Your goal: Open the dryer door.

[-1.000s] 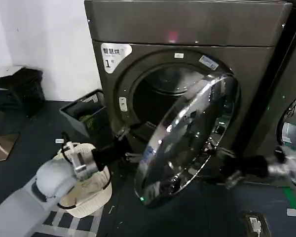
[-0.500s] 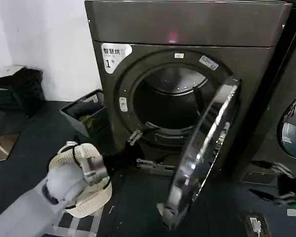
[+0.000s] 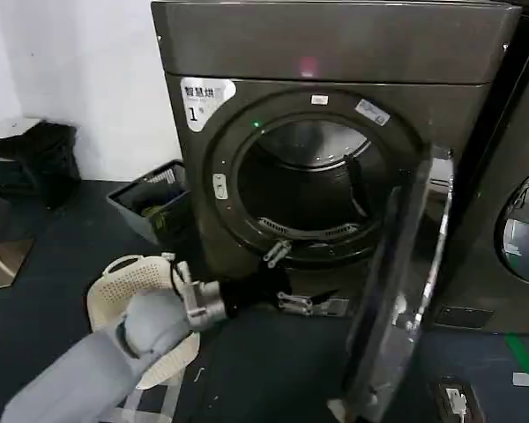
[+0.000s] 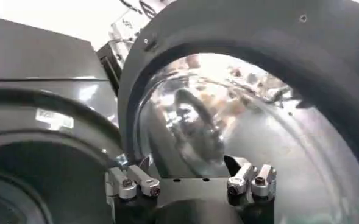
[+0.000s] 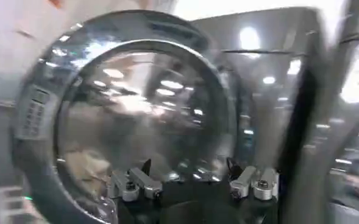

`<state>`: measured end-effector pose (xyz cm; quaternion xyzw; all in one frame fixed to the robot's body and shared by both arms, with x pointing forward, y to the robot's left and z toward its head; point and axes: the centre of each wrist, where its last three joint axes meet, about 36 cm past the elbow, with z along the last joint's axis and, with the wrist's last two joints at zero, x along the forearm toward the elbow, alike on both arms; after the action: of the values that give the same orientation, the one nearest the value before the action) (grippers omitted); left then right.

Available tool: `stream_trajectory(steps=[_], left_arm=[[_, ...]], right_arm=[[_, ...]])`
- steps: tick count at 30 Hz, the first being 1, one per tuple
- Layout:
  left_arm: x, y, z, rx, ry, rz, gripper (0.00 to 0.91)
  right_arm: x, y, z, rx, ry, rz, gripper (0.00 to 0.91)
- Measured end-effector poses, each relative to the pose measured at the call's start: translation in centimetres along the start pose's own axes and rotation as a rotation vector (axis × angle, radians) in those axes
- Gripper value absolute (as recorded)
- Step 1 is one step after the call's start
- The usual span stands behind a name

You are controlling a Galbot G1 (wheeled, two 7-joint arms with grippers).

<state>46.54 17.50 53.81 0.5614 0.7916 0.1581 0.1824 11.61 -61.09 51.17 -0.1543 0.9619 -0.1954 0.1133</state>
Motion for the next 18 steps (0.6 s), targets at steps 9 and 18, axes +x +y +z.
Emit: stream_trajectory(steps=[9,18], left_arm=[[-4.7,0.0,1.9,0.02,-0.051,0.05,0.907],[-9.0,-0.4,3.3,0.015,-0.069,0.099,0.907]], right_arm=[[5.4,4.4,-3.5,0.137,0.169,0.461,0.907],[7.8,8.3,-6.2,0.282,0.455,1.045,0.907]])
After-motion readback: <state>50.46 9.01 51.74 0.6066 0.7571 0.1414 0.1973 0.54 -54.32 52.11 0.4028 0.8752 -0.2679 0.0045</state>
